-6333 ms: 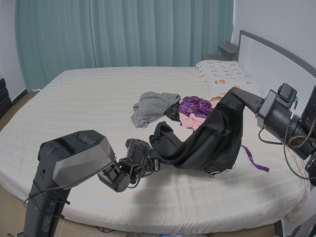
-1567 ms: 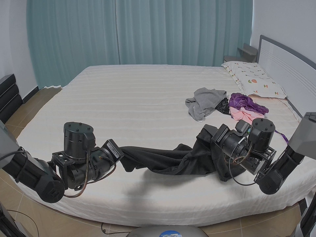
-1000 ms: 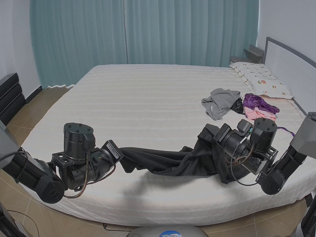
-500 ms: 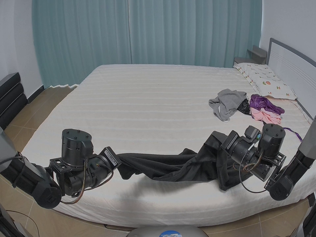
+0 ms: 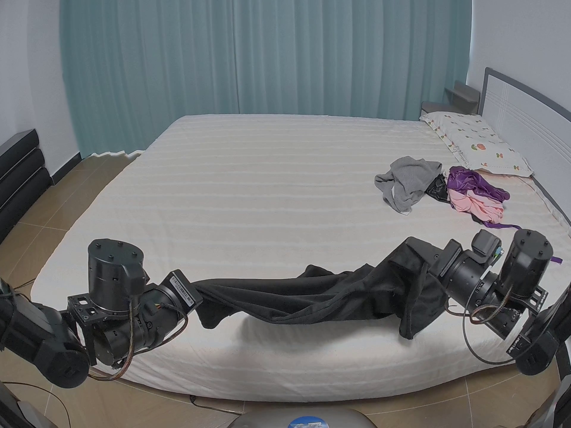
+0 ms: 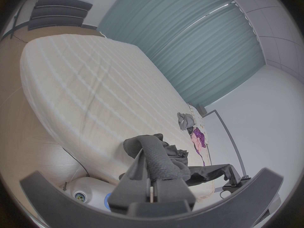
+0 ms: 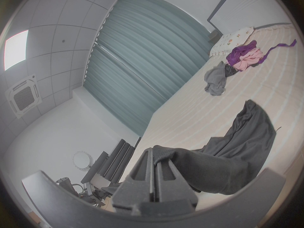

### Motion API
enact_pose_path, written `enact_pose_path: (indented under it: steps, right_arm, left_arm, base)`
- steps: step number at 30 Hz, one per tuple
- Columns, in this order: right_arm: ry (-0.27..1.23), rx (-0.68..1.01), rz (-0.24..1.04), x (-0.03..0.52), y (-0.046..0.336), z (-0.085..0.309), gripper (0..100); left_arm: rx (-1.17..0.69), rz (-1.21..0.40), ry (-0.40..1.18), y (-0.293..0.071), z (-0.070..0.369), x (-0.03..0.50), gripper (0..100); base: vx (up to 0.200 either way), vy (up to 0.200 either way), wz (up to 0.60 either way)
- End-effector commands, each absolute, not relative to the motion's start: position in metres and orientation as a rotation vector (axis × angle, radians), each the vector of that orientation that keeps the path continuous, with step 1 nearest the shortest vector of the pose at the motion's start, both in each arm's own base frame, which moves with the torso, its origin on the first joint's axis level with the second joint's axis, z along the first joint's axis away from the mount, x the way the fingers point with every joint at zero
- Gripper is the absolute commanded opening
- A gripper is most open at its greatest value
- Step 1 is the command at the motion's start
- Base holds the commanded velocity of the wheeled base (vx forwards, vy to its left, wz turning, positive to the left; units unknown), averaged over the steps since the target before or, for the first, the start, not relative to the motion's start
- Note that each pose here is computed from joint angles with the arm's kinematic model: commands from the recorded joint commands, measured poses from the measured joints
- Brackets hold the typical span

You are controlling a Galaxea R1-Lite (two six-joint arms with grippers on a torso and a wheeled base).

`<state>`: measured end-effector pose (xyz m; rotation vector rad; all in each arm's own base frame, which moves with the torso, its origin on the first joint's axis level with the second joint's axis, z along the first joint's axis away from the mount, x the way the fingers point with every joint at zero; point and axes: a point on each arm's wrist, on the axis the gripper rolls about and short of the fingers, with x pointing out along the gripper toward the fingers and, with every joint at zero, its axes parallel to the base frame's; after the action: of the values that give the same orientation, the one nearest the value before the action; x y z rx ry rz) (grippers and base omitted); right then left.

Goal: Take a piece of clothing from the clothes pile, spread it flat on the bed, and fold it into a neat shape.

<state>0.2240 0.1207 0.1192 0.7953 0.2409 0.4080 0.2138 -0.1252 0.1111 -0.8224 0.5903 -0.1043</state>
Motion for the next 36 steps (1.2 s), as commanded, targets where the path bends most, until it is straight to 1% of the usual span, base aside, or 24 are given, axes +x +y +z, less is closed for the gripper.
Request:
enact_pose_path:
  steps: [1,2,6,7,8,9,11,12,17,19,20,23,24,26,28,35,36]
  right_arm:
    - [0.131,0.804,0.424,0.199,0.107,0.147,0]
    - [0.106,0.797,0.429,0.196,0.105,0.152,0]
    - [-0.016,0.758,0.458,0.181,0.096,0.178,0]
    - [-0.027,0.758,0.457,0.180,0.095,0.180,0]
    - [-0.104,0.755,0.464,0.175,0.092,0.199,0]
    - [-0.124,0.755,0.467,0.174,0.091,0.204,0]
    - [-0.196,0.752,0.478,0.169,0.089,0.229,0]
    - [-0.204,0.751,0.480,0.168,0.088,0.233,0]
    - [-0.269,0.761,0.482,0.183,0.092,0.282,0]
    - [-0.269,0.761,0.482,0.183,0.092,0.282,0]
    - [-0.274,0.754,0.453,0.202,0.095,0.295,0]
    - [-0.258,0.746,0.418,0.233,0.106,0.296,0]
    - [-0.257,0.746,0.413,0.236,0.107,0.296,0]
    - [-0.243,0.732,0.371,0.260,0.111,0.288,0]
    - [-0.223,0.720,0.357,0.275,0.116,0.279,0]
    - [-0.214,0.712,0.323,0.310,0.120,0.262,0]
    - [-0.214,0.708,0.321,0.320,0.122,0.258,0]
  left_arm:
    - [-0.844,-0.128,0.510,-0.117,0.134,0.194,0]
    - [-0.850,-0.139,0.493,-0.114,0.140,0.190,0]
    - [-0.855,-0.183,0.420,-0.104,0.169,0.172,0]
    - [-0.853,-0.185,0.413,-0.103,0.171,0.171,0]
    - [-0.846,-0.193,0.360,-0.097,0.187,0.165,0]
    - [-0.843,-0.193,0.352,-0.096,0.190,0.164,0]
    - [-0.820,-0.198,0.299,-0.089,0.210,0.159,0]
    - [-0.816,-0.195,0.292,-0.087,0.213,0.159,0]
    - [-0.822,-0.165,0.228,-0.080,0.240,0.170,0]
    - [-0.822,-0.165,0.228,-0.080,0.240,0.170,0]
    - [-0.825,-0.161,0.220,-0.085,0.247,0.181,0]
    - [-0.824,-0.147,0.222,-0.091,0.253,0.202,0]
    - [-0.824,-0.147,0.222,-0.092,0.254,0.203,0]
    - [-0.818,-0.141,0.248,-0.100,0.254,0.221,0]
    - [-0.813,-0.132,0.262,-0.104,0.252,0.233,0]
    - [-0.807,-0.094,0.283,-0.113,0.243,0.267,0]
    - [-0.805,-0.081,0.284,-0.114,0.240,0.279,0]
  base:
    - [-0.200,0.000,0.00]
    - [-0.200,0.000,0.00]
    - [0.000,0.000,0.00]
    - [0.000,0.000,0.00]
    - [0.000,0.000,0.00]
    - [0.000,0.000,0.00]
    - [0.000,0.000,0.00]
    - [0.000,0.000,0.00]
    - [0.000,0.000,0.00]
    - [0.000,0.000,0.00]
    - [0.000,0.000,0.00]
    - [0.000,0.000,0.00]
    - [0.000,0.000,0.00]
    - [0.000,0.000,0.00]
    - [0.000,0.000,0.00]
    - [0.200,0.000,0.00]
    - [0.200,0.000,0.00]
